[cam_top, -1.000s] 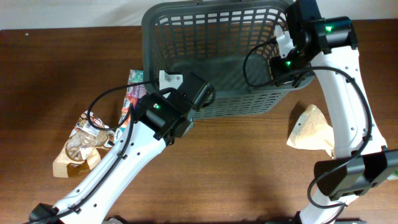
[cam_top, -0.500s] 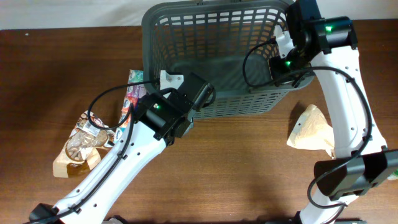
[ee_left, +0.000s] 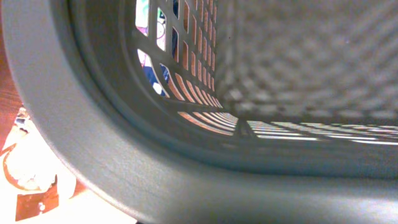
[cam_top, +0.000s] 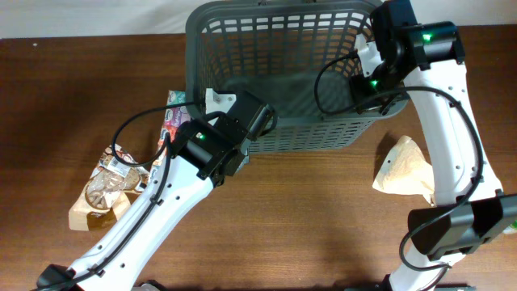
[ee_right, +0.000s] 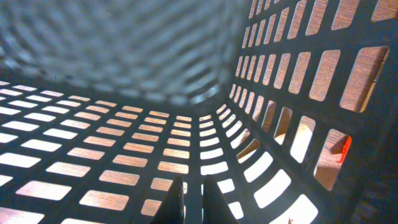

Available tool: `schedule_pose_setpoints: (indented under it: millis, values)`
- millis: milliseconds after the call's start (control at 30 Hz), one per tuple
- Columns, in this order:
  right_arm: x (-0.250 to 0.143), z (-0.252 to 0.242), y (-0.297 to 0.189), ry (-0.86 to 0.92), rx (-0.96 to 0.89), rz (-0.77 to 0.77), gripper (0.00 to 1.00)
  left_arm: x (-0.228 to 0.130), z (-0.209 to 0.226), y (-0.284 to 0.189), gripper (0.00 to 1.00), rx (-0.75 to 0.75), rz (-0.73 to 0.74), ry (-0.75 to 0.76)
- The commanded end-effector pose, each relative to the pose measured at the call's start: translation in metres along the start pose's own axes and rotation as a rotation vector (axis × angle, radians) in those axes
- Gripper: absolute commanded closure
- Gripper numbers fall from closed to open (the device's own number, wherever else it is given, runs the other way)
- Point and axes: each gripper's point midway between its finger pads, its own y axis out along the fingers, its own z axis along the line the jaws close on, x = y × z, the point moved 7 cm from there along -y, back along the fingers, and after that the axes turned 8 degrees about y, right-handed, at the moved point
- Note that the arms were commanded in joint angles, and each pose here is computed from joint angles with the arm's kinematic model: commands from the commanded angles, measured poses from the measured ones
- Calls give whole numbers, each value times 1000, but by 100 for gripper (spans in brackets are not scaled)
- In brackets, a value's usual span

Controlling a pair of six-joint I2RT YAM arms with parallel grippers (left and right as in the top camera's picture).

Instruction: Pack container

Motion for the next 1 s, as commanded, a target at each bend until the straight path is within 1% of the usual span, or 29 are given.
schedule_pose_setpoints:
  millis: [0, 233, 400, 633, 733, 767, 967]
  values:
    - [1, 3, 4, 0, 13, 14, 96, 4, 3, 0, 98, 21, -14, 9]
    - [4, 7, 1, -4, 54, -5, 96, 3, 8, -10, 98, 0, -37, 9]
    - [10, 14, -21, -11, 114, -82, 96, -1, 25, -46, 98, -84, -116, -13]
    - [4, 12, -87, -19, 100, -262, 96, -25, 65, -97, 98, -143, -213, -68]
    - [-8, 6, -120, -10, 53, -334, 96, -39, 87, -119, 98, -154, -274, -102]
    - [-21, 1, -140, -3, 9, -370, 96, -50, 105, -133, 98, -130, -323, -129]
    - [-56, -18, -188, 107, -131, -515, 96, -84, 155, -161, 98, -13, -442, -204]
